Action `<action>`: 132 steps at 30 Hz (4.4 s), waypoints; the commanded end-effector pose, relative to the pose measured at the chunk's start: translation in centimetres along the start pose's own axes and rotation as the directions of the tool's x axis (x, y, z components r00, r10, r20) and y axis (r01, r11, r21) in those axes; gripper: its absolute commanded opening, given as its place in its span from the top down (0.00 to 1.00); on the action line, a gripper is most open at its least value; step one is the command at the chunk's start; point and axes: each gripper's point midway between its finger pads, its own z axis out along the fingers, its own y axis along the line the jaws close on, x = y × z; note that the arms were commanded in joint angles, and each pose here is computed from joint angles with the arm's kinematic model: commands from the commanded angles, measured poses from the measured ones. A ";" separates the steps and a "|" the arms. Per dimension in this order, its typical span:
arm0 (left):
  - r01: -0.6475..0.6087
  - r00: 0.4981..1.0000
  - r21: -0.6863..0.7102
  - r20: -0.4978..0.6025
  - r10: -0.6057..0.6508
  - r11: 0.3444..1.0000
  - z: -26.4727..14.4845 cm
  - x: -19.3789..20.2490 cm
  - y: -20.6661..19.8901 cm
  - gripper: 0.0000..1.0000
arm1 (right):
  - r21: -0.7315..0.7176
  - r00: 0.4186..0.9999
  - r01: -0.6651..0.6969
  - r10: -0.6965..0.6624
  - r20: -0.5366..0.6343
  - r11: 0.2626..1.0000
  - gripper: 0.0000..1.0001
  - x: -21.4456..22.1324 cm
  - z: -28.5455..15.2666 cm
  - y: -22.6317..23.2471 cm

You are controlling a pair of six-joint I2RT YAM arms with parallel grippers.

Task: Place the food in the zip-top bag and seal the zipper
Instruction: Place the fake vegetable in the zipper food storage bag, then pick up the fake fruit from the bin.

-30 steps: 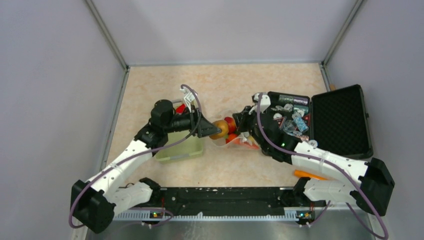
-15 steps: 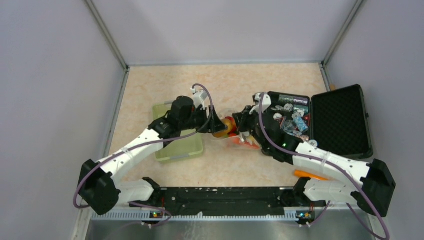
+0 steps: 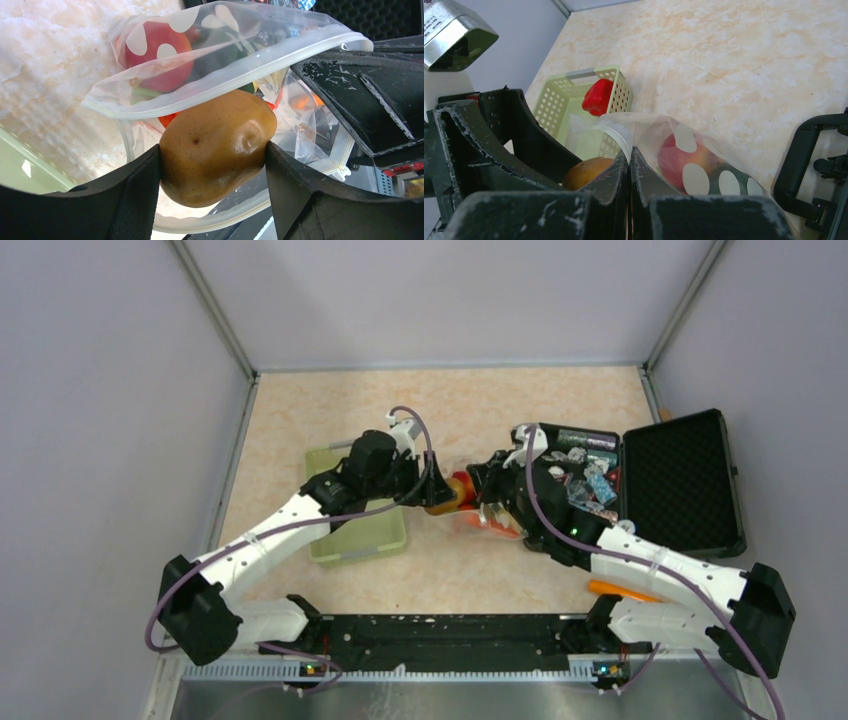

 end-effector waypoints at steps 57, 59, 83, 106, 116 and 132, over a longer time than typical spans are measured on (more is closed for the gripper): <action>0.325 0.931 -0.499 0.320 -0.178 0.803 -4.0 -8.0 21.4 0.01 | 0.012 0.990 -0.071 0.069 0.121 0.997 1.00 -3.6 -1.9 -0.6; 0.326 0.934 -0.500 0.301 -0.192 0.803 -3.4 -8.1 21.7 0.01 | 0.013 0.990 -0.070 0.068 0.122 0.997 1.00 -3.6 -2.0 -0.6; 0.376 0.925 -0.583 0.288 -0.250 0.720 0.4 -6.9 27.7 0.01 | 0.008 0.989 -0.104 0.102 0.108 0.995 1.00 -2.9 -1.8 -0.7; 0.400 0.914 -0.569 0.306 -0.266 0.719 -2.0 -3.0 26.4 0.45 | 0.022 0.989 -0.099 0.096 0.109 0.995 1.00 -2.7 -1.5 -0.8; 0.398 0.914 -0.546 0.306 -0.266 0.737 -4.0 0.0 24.6 0.47 | 0.005 0.991 -0.093 0.092 0.098 0.996 1.00 -2.5 -0.8 -0.2; 0.315 0.920 -0.390 0.349 -0.178 0.865 -7.9 -2.6 17.9 0.49 | -0.004 0.992 -0.090 0.090 0.085 0.996 1.00 -2.4 -0.6 0.2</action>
